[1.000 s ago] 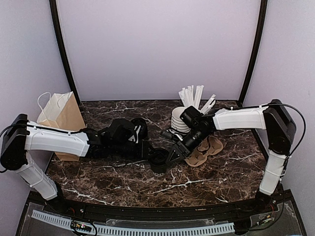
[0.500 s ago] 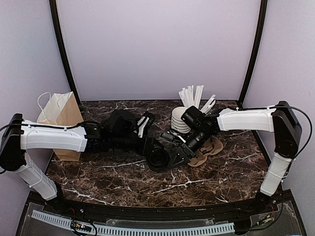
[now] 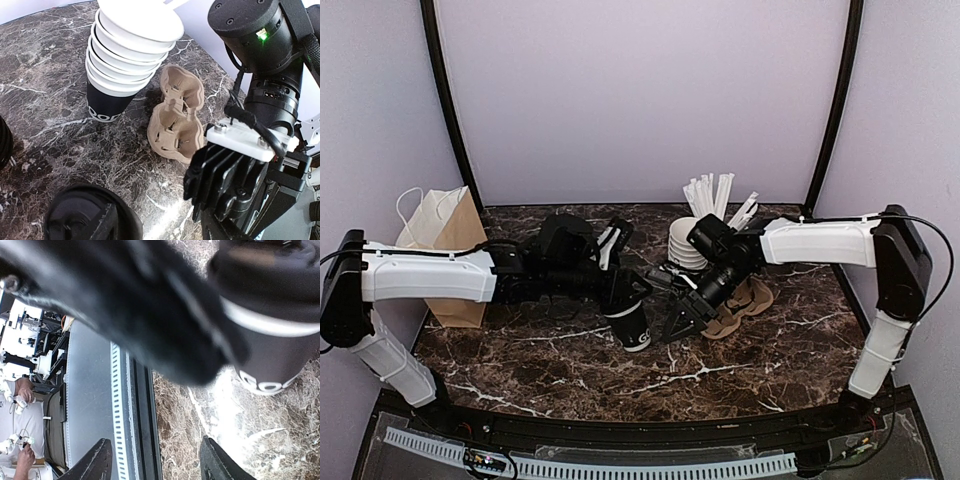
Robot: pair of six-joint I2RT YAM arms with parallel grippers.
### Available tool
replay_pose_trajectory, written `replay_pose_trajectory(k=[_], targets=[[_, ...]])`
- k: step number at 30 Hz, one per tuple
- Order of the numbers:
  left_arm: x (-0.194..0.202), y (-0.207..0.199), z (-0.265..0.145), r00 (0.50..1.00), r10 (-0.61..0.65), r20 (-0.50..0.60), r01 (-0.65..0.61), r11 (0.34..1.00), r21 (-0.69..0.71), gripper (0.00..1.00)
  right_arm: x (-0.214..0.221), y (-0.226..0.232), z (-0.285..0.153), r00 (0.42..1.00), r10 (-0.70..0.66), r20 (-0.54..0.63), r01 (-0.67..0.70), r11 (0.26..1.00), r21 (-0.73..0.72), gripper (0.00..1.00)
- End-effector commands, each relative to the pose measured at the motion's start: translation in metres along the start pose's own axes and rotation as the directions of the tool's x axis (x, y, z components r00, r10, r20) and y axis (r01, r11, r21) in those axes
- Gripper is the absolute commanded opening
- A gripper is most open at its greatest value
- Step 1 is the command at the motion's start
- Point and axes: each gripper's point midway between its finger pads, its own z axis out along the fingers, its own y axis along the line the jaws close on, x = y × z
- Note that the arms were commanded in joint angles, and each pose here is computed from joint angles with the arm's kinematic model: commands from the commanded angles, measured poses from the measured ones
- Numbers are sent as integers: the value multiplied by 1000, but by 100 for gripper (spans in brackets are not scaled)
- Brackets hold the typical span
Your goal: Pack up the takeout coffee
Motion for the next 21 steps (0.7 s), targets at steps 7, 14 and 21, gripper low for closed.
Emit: replay_pose_trajectory(k=[7,14,21], targets=[[13,12,1,997,-50,-54,48,999,-21,60,-2,-2,3,1000,-10,-11,10,1000,7,60],[25,27,-10,993,-104,-57,99,991,-94,59,-3,-6,-1,999,-33,-11,33,998,61,58],[47,88,-65,923,-372,99,377,820,-431,97,-26,-3,-18,995,-96,26,90,983,163,57]])
